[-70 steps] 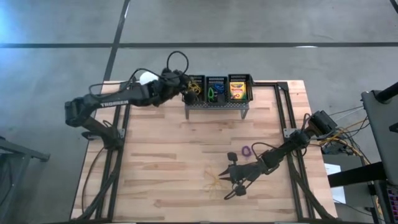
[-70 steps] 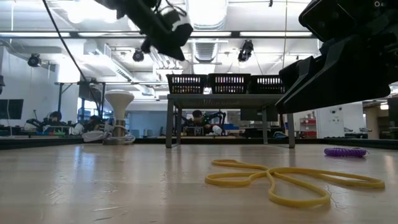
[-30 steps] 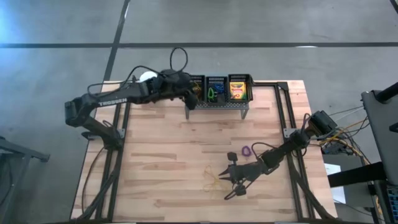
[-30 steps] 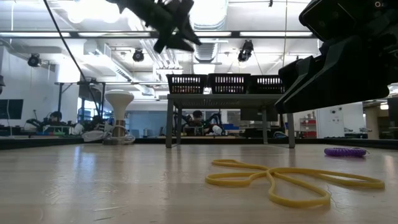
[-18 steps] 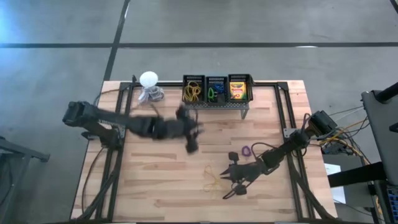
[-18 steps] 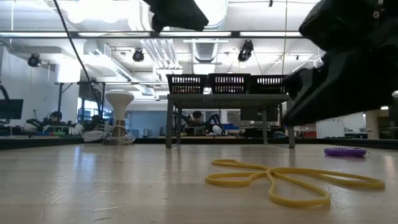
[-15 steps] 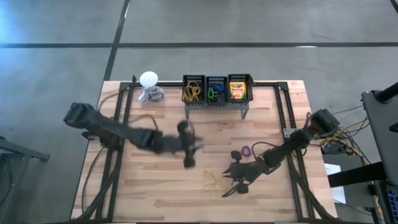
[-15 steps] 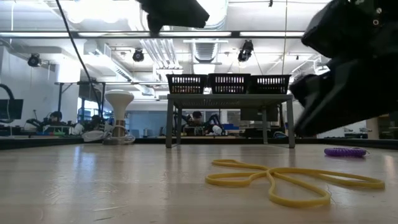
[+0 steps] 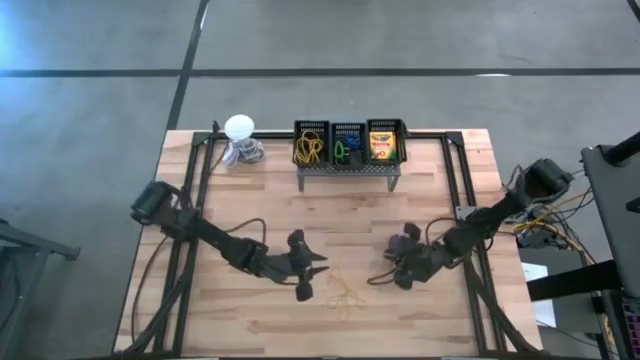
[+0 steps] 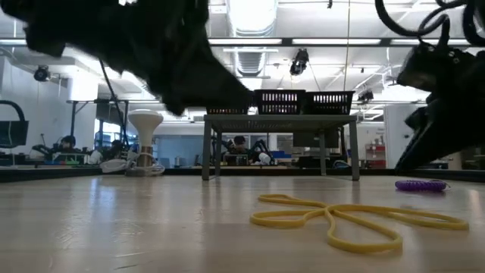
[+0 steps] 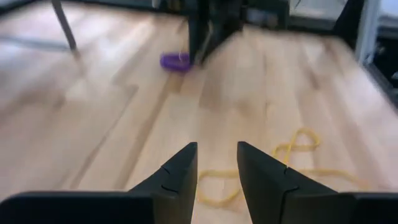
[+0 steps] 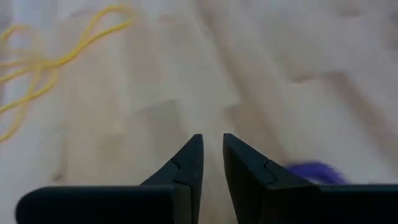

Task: Pick & Place Office Desk Supplies
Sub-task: Put the violet keychain into the middle black bin on the shelf

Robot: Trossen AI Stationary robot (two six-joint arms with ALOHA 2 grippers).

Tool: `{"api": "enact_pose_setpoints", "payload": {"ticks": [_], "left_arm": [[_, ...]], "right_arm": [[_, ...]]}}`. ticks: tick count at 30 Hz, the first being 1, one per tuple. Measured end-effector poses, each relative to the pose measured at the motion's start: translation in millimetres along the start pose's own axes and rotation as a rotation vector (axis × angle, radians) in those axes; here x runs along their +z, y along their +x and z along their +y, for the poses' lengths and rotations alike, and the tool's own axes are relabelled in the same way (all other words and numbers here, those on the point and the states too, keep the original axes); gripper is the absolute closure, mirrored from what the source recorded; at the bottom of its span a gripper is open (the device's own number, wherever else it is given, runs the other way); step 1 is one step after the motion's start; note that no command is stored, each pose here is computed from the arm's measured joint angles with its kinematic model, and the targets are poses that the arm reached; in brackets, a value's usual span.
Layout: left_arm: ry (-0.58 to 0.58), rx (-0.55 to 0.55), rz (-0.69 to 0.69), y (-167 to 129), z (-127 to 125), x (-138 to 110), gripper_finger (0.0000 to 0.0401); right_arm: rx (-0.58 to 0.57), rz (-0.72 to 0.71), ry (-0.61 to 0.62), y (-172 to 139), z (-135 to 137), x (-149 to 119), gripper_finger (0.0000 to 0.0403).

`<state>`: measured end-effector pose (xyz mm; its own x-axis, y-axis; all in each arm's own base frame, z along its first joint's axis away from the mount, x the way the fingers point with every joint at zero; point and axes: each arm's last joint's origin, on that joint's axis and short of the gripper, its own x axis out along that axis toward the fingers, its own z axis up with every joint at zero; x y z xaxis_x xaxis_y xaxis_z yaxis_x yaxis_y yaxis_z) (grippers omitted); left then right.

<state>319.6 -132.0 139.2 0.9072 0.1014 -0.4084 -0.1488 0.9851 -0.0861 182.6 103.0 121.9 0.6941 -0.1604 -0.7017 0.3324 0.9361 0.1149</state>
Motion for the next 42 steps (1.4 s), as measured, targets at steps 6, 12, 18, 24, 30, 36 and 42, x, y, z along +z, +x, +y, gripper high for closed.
{"api": "enact_pose_setpoints", "payload": {"ticks": [6, 12, 18, 24, 30, 36, 42], "left_arm": [[-0.037, 0.021, 0.078, 16, 0, -27, 0.0283], [-0.027, 0.044, 0.109, 19, 3, -37, 0.0283], [-0.023, 0.054, 0.112, 20, 4, -39, 0.0283], [-0.019, 0.061, 0.118, 20, 5, -40, 0.0284], [-0.013, 0.062, 0.123, 20, 5, -41, 0.0284], [-0.009, 0.065, 0.13, 20, 6, -42, 0.0284], [-0.008, 0.065, 0.132, 20, 6, -42, 0.0284]], "right_arm": [[-0.019, -0.092, 0.095, -11, -21, -12, 0.0332], [0.004, -0.108, 0.113, -8, -39, -32, 0.0278], [-0.008, -0.091, 0.017, -5, -43, -41, 0.0245], [-0.004, -0.103, -0.076, -1, -43, -45, 0.0251], [0.001, -0.112, -0.098, 3, -48, -53, 0.027], [0.051, -0.156, -0.091, 4, -55, -60, 0.0297], [0.09, -0.187, -0.089, 2, -55, -59, 0.0347]]}}
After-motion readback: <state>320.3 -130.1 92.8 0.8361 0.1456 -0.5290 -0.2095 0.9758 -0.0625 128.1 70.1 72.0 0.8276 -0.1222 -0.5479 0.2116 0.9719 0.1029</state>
